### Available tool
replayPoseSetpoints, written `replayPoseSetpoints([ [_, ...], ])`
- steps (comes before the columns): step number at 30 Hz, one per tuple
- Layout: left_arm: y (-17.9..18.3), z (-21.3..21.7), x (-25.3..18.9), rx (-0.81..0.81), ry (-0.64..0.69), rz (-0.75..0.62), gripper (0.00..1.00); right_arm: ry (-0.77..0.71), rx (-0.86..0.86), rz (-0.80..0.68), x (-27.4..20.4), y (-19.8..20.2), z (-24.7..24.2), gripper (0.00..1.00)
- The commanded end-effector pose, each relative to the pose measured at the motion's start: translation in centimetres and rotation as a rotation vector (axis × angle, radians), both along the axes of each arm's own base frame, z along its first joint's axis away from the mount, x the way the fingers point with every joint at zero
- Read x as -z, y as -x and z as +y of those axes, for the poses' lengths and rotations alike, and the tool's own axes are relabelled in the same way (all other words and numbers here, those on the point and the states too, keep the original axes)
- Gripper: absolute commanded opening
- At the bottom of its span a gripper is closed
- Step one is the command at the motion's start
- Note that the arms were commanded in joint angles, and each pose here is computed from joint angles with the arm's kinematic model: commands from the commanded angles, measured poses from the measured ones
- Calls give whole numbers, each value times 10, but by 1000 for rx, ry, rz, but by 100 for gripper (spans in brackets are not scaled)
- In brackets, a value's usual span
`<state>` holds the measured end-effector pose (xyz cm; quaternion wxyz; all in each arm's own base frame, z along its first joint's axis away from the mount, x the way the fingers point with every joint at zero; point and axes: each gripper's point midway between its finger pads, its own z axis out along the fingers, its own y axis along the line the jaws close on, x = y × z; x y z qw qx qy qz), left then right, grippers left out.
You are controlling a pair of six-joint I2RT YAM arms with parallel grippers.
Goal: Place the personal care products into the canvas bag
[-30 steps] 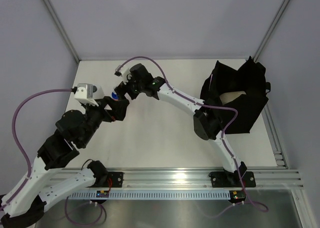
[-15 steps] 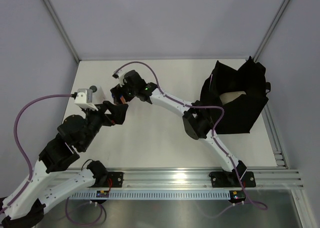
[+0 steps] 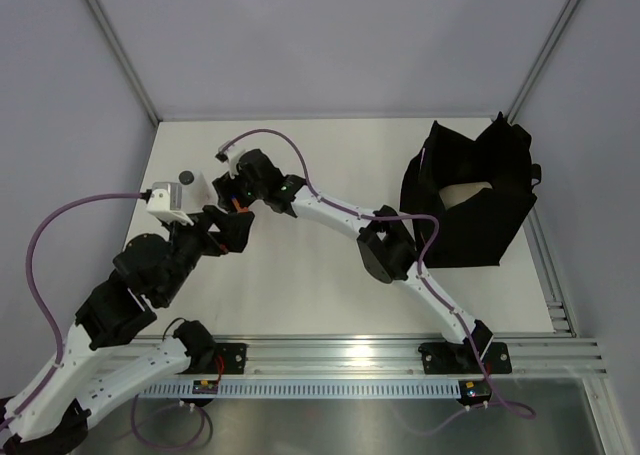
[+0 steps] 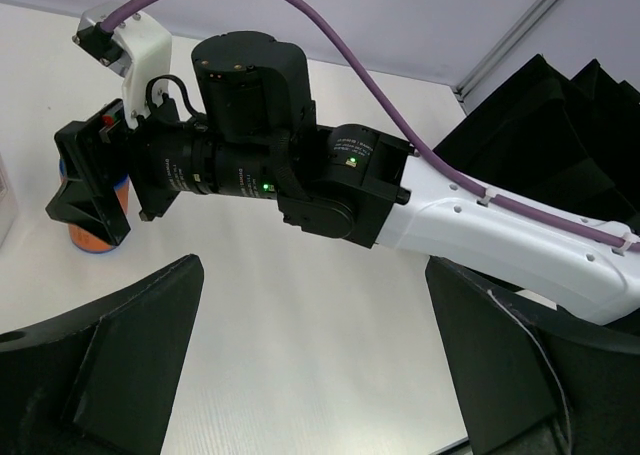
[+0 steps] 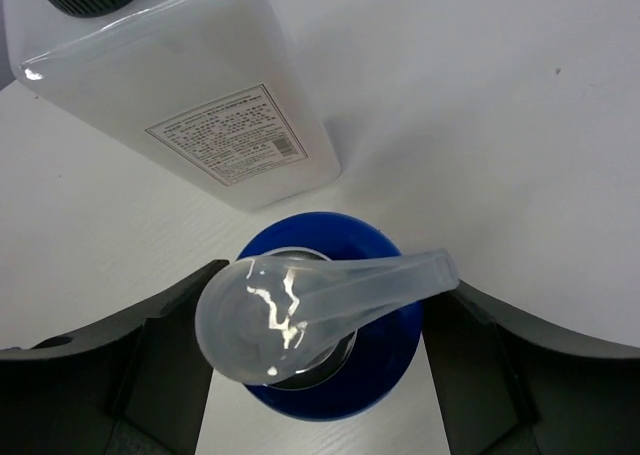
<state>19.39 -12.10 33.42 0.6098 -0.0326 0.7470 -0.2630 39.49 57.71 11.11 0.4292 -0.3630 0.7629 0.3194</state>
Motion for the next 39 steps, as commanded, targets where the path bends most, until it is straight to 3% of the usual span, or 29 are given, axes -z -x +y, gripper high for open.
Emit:
replayPoseSetpoints([
  [1, 2, 5, -5, -17, 38, -8, 99, -51, 37, -57, -12, -12, 11, 79],
  [4, 4, 7, -3, -23, 39, -4, 99, -37, 45, -62, -8, -13, 9, 69],
  [7, 4, 8, -1, -24, 37, 2, 99, -27, 33, -80, -12, -12, 7, 43],
  [9, 5, 8, 0, -22, 36, 3, 99, -41, 14, -99, -31, -8, 6, 14],
  [11, 7, 8, 1, -11, 27, 4, 99, -52, -49, -149, -66, 2, 0, 0],
  [14, 10, 4, -1, 33, 13, -24, 99, -42, -180, -171, -102, 24, -18, 0],
  [15, 12, 2, -3, 60, -16, -49, 99, -100, -315, -180, -145, 49, -26, 0],
  [19, 27, -23, -14, 255, -67, -168, 99, -111, -502, -154, -225, 80, -100, 0],
  [21, 28, -27, -14, 291, -105, -204, 99, -116, -461, -214, -269, 78, -144, 0],
  [23, 28, -32, -14, 316, -130, -215, 99, -88, -403, -221, -277, 76, -178, 0],
  [24, 24, -36, -10, 327, -161, -209, 99, -101, -329, -297, -311, 77, -212, 0],
  [26, 21, -43, -6, 351, -188, -205, 99, -67, -236, -308, -310, 70, -245, 0],
  [27, 16, -49, 1, 363, -220, -188, 99, -78, -157, -363, -335, 72, -281, 0],
  [35, -11, -76, 41, 408, -358, -122, 99, -65, 295, -394, -363, 70, -464, 0],
  [39, -19, -84, 61, 431, -425, -101, 99, -15, 431, -394, -364, 84, -514, 0],
])
